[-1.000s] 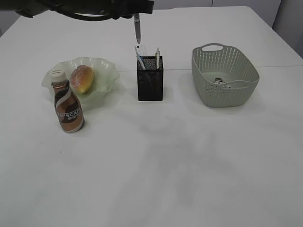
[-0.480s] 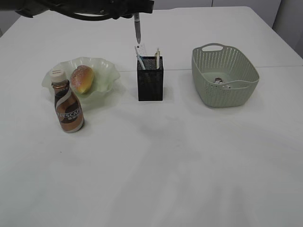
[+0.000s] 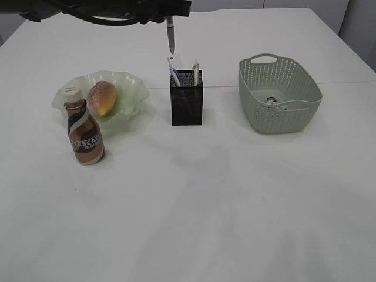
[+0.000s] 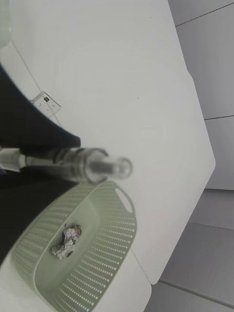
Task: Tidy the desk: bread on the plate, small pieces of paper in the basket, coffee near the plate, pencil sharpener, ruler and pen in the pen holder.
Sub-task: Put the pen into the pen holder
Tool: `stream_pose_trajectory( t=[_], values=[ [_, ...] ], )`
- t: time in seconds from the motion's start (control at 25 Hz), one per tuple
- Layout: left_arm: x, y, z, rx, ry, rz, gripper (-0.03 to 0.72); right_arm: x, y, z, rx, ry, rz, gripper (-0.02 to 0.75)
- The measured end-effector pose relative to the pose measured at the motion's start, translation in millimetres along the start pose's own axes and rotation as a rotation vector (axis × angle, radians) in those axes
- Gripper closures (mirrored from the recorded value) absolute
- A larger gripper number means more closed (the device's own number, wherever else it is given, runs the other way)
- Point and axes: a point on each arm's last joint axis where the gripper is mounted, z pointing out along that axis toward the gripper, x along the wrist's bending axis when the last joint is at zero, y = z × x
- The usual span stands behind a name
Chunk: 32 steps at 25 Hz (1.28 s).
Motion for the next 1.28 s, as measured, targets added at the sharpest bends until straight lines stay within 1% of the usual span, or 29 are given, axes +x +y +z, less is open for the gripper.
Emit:
stream_pose_trajectory(
  t=[0.12,0.44,0.72,0.92,1.28],
  values=[
    [0.2,-2.2,2.1,0.002,0.002,0.0,0.62,-0.6,-4.3,3.5,-0.013,-0.018,-0.014,0.409],
    [3.6,-6.5,19.5,-0.049,0.034,-0.005,0.618,-0.9,-8.1,8.7,-0.076,-0.041,-0.035,0.409],
    [4.5,-8.6,42.9,-0.068,0.037,-0.01,0.617,1.9,-15.2,13.9,-0.121,-0.029,-0.033,0.409],
    [4.9,-22.5,57.5,-0.043,0.038,-0.047,0.617,3.2,-12.5,13.6,-0.151,-0.016,-0.047,0.409],
    [6.0,-51.4,76.6,0.011,0.045,-0.059,0.615,3.4,-12.1,13.5,-0.156,-0.015,-0.052,0.409]
  ],
)
